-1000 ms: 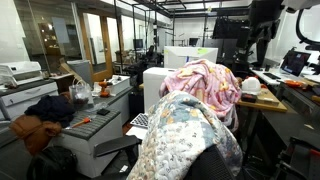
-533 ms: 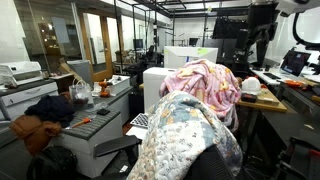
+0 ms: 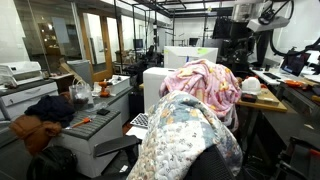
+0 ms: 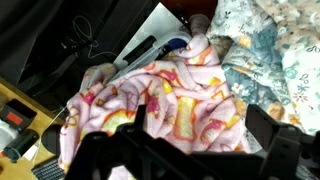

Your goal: Pick up the blanket and put it on the chair

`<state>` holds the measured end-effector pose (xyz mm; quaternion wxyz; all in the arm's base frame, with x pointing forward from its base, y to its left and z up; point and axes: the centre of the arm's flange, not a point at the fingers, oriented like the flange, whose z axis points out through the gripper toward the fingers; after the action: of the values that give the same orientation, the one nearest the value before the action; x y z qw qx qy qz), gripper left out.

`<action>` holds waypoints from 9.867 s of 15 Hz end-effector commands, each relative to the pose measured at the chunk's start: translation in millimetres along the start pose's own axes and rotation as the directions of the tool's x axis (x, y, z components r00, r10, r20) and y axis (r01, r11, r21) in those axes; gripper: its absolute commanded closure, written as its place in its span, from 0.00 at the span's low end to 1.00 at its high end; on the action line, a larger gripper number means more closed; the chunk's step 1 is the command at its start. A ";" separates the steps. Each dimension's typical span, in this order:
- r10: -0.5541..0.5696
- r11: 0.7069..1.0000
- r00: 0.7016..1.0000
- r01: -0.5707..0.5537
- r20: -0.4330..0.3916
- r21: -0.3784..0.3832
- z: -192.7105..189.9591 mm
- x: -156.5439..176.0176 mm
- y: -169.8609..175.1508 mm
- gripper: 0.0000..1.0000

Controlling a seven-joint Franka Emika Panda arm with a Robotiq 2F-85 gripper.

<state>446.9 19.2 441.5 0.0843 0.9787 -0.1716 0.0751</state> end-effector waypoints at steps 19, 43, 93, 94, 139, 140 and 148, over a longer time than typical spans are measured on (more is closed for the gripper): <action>0.080 0.996 0.964 -0.087 -0.255 -0.018 152.5 180.8 83.2 0.00; -0.075 0.882 0.996 0.091 -0.052 0.462 89.3 139.9 36.3 0.98; -0.158 0.728 0.975 0.221 -0.156 0.649 -243.1 58.6 -31.6 0.98; -0.173 0.726 0.974 0.228 -0.148 0.649 -242.7 56.0 -42.3 0.98; -0.400 0.765 0.912 0.281 0.086 0.579 -116.7 56.3 -202.9 0.00; -0.353 0.788 0.930 0.236 0.102 0.568 -110.6 64.3 -186.0 0.00; 0.038 0.895 0.971 -0.139 0.237 0.425 6.4 67.9 -52.4 0.00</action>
<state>566.6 77.2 469.7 -0.1791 0.9748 -0.1329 0.0008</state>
